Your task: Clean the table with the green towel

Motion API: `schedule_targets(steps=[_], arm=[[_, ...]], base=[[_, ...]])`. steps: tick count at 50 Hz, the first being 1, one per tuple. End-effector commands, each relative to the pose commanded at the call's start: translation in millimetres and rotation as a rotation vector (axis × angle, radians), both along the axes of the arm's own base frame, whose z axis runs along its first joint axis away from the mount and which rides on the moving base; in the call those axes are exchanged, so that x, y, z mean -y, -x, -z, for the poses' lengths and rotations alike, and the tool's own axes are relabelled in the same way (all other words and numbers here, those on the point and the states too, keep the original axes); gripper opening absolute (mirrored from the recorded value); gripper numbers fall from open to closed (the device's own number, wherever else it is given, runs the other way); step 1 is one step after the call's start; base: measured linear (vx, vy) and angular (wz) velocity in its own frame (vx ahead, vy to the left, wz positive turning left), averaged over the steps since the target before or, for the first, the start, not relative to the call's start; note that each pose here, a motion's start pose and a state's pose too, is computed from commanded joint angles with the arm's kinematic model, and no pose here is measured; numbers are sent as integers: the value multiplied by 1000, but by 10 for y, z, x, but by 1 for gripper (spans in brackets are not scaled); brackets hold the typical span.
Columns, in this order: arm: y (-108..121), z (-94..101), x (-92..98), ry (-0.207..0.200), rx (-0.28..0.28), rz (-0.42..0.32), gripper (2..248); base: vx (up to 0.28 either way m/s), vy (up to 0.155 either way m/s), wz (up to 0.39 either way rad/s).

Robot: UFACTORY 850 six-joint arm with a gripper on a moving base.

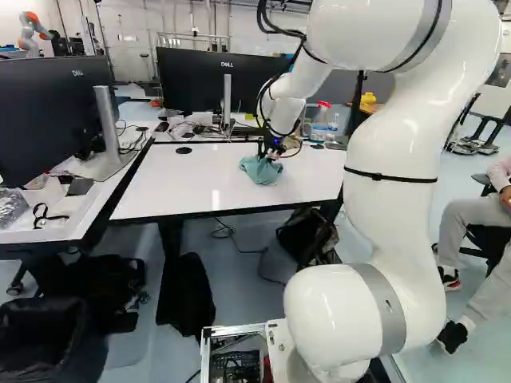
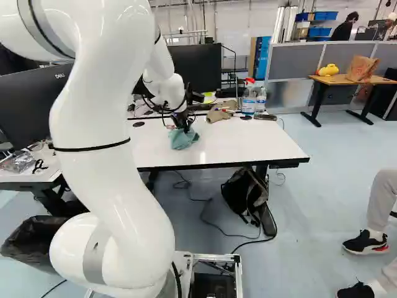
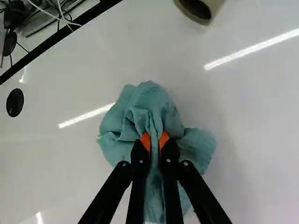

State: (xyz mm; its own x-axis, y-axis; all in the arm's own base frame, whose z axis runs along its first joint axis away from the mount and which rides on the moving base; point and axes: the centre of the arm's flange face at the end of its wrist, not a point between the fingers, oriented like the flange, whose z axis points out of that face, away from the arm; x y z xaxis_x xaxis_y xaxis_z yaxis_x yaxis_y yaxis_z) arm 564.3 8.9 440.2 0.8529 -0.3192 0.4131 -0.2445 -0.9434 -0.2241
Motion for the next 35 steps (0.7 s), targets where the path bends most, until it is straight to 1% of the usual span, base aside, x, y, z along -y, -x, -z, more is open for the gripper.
schedule_targets(steps=[20, 35], arm=[[321, -9, -235, 0, -16, -44, 41], [593, -13, -350, 1, -27, -69, 41]], base=[[0, 0, 0], [0, 0, 0]])
